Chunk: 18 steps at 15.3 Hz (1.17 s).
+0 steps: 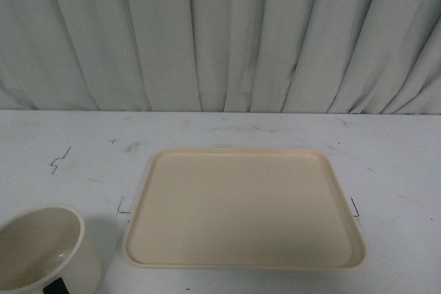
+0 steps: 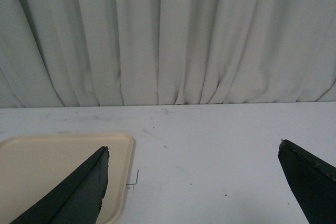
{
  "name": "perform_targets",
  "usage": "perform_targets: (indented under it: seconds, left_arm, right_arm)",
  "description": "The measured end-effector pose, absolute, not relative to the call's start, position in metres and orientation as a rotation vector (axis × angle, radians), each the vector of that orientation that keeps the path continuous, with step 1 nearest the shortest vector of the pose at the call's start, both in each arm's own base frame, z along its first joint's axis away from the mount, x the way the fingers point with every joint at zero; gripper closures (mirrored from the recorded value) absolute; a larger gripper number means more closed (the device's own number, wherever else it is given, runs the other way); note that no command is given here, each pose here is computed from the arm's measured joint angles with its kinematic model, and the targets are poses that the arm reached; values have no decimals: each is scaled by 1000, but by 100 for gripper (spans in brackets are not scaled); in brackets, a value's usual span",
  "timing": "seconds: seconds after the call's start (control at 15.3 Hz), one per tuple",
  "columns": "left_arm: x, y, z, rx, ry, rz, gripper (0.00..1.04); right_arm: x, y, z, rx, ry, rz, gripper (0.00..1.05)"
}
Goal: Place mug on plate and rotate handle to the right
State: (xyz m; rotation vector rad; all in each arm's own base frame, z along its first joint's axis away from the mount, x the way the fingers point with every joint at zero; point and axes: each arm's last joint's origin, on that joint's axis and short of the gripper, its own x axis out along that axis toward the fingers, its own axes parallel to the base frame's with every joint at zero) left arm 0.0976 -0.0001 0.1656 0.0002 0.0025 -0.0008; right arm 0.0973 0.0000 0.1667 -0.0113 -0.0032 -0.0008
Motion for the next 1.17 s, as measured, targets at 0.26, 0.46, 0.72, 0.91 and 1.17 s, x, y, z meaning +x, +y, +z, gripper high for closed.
perform_targets:
  seconds: [0.26,0.46,0.72,0.91,1.17]
  left_arm:
    - [116,-2,187,1,696,267,7]
    - [149,-7,196,-77,851,152,7]
    - [192,-4,183,-158,990,98,7]
    - [218,-1,165,-150,1058,83,7]
    - [246,11,145,-118,1121,124,7]
  right_arm:
    - [97,0,167,-11,-2,-3,6]
    - [97,0,167,-11,-3,-1,6]
    - [97,0,167,-11,-3,0,6]
    - [97,0,167,-11,-3,0,6]
    - [97,0,167,-11,-3,0,6]
